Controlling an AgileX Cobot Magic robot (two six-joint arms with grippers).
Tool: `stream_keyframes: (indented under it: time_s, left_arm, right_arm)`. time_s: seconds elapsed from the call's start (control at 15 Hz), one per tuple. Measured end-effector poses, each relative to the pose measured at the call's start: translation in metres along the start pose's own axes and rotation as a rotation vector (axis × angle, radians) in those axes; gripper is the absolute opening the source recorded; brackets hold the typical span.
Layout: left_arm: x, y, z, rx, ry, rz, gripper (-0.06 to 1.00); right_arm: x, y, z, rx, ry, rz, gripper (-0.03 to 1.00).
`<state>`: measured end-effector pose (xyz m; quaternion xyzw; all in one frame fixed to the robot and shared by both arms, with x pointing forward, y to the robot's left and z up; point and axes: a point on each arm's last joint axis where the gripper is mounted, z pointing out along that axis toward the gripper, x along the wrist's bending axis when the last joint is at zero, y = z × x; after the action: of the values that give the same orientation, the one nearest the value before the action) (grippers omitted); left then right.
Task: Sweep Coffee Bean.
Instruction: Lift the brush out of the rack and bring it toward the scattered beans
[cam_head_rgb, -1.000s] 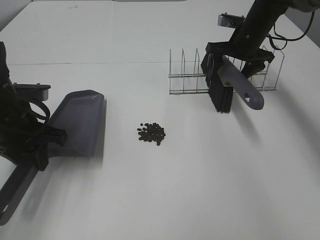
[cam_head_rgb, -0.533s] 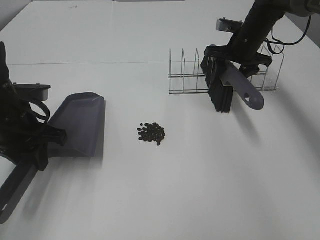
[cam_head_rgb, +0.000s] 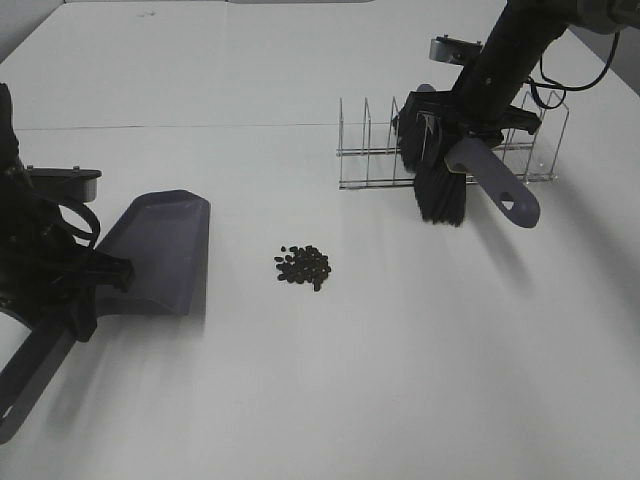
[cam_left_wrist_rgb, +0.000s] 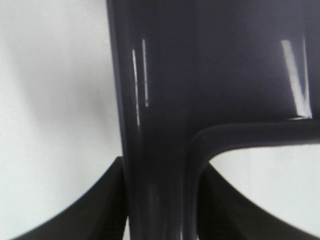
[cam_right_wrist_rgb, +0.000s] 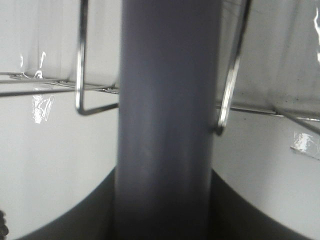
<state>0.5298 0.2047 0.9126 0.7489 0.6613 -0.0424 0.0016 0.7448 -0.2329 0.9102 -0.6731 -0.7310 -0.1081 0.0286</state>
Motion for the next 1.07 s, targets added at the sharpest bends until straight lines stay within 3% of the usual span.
stream_keyframes:
  time_s: [0.6,0.93,1.07]
  left_arm:
    - [0.0,0.0,0.0,0.001,0.0,0.0,0.34]
    - [0.001,-0.005,-0.029,-0.083,0.006,-0.012,0.34]
    - [0.001,-0.01,-0.038,-0.09,0.01,-0.01,0.34]
  right_arm:
    - [0.001,0.0,-0.005,-0.008,0.004,0.026,0.3]
    - [0.01,-0.022,-0.061,-0.038,-0.017,0.037,0.3]
    - [0.013,-0.058,-0.09,0.002,-0.027,0.041,0.3]
